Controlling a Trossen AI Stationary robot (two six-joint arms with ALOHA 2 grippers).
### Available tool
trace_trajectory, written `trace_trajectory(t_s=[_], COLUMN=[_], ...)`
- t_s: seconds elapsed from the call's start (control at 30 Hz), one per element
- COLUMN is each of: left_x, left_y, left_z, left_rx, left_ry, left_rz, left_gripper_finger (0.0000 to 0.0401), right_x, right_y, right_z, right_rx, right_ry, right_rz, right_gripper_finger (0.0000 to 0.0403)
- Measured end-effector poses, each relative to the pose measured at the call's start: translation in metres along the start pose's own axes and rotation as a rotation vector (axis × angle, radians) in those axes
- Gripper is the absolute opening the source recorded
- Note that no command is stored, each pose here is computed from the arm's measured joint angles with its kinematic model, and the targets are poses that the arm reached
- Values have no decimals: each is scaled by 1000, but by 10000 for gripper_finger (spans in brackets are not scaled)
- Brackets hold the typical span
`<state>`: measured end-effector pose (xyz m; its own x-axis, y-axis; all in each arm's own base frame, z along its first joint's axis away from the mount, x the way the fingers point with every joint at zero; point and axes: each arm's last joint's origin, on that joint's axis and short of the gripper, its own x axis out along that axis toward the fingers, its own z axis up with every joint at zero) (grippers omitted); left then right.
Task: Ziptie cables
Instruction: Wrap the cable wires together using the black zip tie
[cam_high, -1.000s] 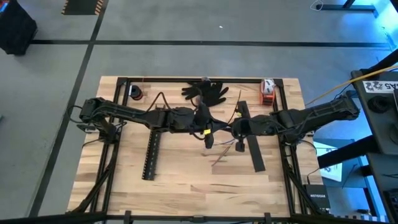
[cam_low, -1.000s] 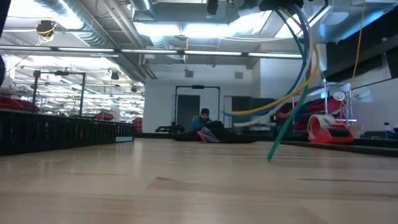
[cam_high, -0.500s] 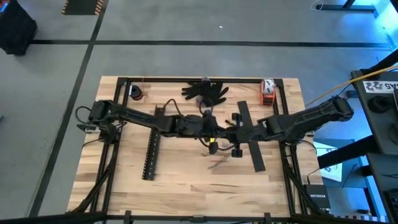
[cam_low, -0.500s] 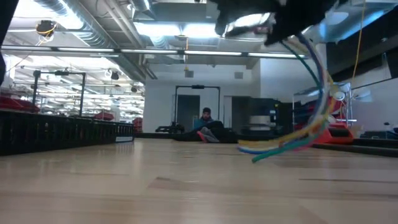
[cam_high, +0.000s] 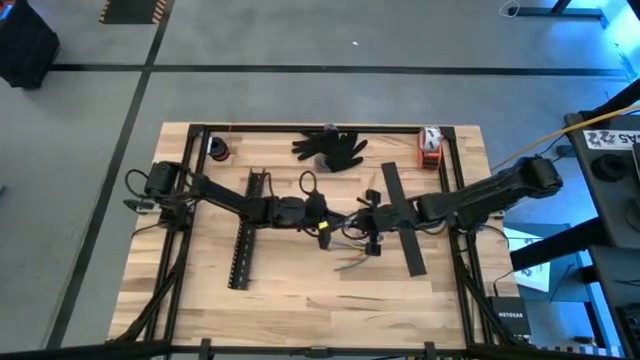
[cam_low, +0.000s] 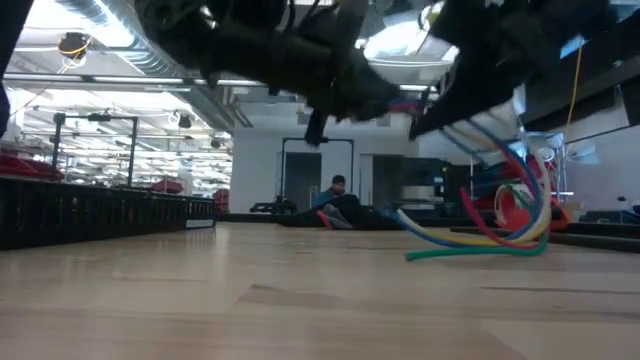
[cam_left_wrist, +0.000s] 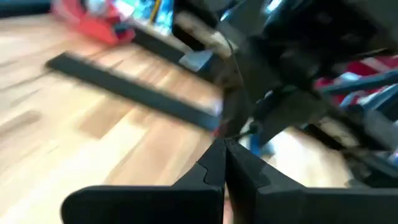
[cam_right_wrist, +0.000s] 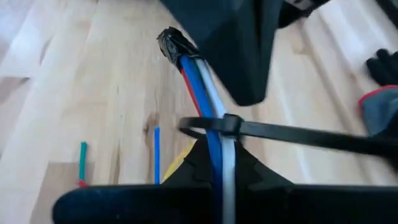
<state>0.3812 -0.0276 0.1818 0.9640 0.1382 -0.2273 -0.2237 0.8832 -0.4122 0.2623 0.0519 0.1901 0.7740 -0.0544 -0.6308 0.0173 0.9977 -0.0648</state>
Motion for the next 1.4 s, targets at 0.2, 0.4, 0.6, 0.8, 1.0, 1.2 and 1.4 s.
trace_trajectory(t_s=[0.2,0.4,0.6,0.8,1.0,1.2,1.4], left_x=[0,-3,-7,-8,-11,-6,7], left_y=[5,12,16,14,9,-1,2], left_z=[-4,-20,-32,-32,-38,-58,-76], left_rx=[34,68,22,-35,-33,-1,10], left_ry=[44,222,356,427,464,452,355], left_rz=[18,75,114,7,-2,-8,29], left_gripper_finger=[0,0,6,56,116,153,172], right_x=[23,35,36,36,36,36,36], right_y=[5,7,7,7,7,6,7], right_z=[-10,-17,-19,-20,-19,-19,-19], right_rx=[5,35,38,37,39,39,39], right_ry=[14,63,74,84,80,78,78], right_rz=[6,0,-3,-10,-11,-11,-10], right_gripper_finger=[12,82,143,163,163,163,163])
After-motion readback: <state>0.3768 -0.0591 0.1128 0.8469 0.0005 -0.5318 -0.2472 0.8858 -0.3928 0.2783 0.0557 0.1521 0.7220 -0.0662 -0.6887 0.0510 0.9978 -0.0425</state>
